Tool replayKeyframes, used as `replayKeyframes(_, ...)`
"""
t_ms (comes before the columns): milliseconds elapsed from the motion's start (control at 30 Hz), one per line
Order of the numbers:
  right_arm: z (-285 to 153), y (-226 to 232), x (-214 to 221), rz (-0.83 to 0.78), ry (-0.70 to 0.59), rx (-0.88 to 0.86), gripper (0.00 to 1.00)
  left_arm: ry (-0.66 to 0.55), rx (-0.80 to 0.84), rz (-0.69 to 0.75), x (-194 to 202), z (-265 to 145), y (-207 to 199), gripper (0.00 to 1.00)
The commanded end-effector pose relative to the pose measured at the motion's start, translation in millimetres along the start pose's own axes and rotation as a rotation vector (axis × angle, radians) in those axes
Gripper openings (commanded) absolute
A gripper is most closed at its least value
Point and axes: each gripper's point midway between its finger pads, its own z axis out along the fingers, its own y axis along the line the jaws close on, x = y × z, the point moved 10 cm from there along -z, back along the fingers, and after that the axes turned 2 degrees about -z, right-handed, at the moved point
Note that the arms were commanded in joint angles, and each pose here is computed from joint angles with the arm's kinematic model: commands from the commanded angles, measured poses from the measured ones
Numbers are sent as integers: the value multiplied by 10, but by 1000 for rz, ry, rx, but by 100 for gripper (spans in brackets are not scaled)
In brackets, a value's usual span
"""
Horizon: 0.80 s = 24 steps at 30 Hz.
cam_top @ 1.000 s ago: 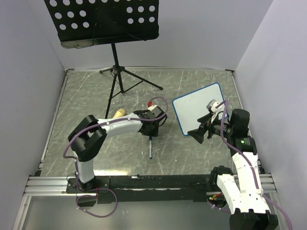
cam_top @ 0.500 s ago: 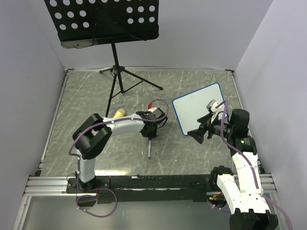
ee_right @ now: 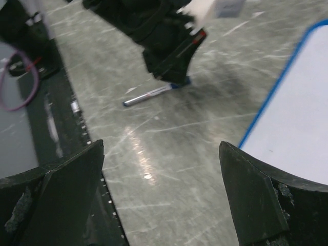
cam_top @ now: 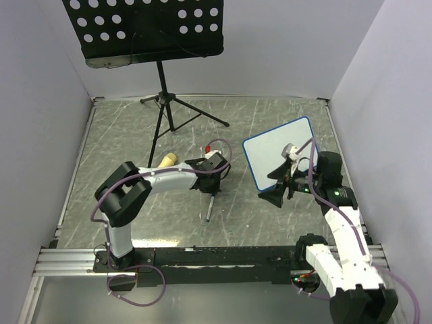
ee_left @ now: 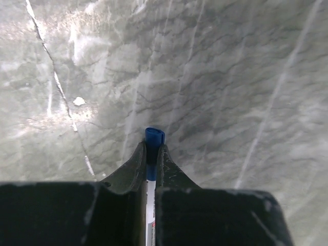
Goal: Write a sentence on the whiteboard
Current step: Pick up the whiteboard marker from the center of the board, then pass from the left arm to the right
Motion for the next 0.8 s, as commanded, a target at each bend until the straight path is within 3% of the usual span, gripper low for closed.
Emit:
replayKeyframes(0,181,7,-92,-39,13,-121,100,-108,228,-134,-209,-216,-108,1)
replayKeyframes(233,741,7,15,91,63,-193,97,-256,435,-288,-458,-587,-130,1)
replayKeyframes(500,1243,-156,32,233,68,-43,97,-361,656,-469,-551,-940,-158,1)
replayKeyframes(767,1432,-134,79,391,105,-143,89,-395,685,-564,-518,-1032,-79,1)
